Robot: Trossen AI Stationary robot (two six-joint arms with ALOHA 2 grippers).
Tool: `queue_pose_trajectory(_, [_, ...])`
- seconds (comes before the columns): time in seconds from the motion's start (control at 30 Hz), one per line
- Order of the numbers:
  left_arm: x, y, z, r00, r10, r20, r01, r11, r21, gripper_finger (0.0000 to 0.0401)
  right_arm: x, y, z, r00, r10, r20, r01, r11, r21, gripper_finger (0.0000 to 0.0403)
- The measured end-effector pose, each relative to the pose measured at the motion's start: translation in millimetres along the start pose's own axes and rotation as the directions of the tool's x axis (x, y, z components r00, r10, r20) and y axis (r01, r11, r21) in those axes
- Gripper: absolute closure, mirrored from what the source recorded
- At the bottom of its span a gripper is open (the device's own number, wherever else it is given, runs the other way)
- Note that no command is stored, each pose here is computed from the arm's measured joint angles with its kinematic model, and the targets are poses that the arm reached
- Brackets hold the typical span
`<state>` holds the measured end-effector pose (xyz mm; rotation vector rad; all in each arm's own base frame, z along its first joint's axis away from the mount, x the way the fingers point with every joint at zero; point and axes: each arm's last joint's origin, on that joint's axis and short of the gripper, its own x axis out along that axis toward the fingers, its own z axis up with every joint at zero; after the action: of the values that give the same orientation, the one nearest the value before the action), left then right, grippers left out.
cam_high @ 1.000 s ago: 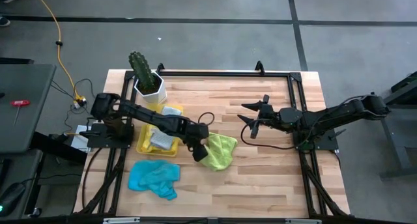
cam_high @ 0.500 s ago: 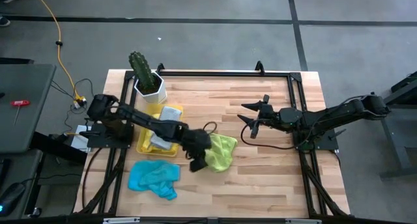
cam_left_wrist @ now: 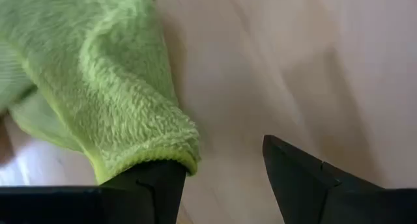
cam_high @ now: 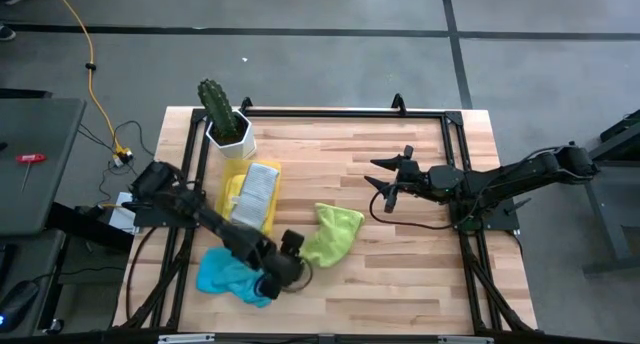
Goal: Fold microfiber towels
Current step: Fold the green microfiber towel
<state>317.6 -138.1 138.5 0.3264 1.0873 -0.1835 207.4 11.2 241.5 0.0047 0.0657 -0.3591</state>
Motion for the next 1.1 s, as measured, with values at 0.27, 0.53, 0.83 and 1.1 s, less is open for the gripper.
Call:
queue_pose_trajectory(0.27, [2, -33, -12, 0.976, 0.209, -0.052, -0.191, 0.951, 0.244, 0.0211, 0, 0, 0, 1.000, 0.000, 0.001, 0.000, 1.000, 0.001, 0.0176])
queue_pose_trajectory(0.53, [-26, -45, 10, 0.977, 0.212, 0.033, -0.212, 0.934, 0.287, 0.0211, 0, 0, 0, 1.000, 0.000, 0.001, 0.000, 1.000, 0.001, 0.0176])
queue_pose_trajectory(0.83, [-31, -49, 19, 0.967, 0.241, 0.083, -0.254, 0.899, 0.357, 0.0211, 0, 0, 0, 1.000, 0.000, 0.001, 0.000, 1.000, 0.001, 0.0176])
queue_pose_trajectory(1.1, [-39, -29, 22, 0.938, 0.340, 0.073, -0.348, 0.917, 0.195, 0.0210, 0, 0, 0, 1.000, 0.000, 0.002, 0.000, 1.000, 0.002, 0.0176])
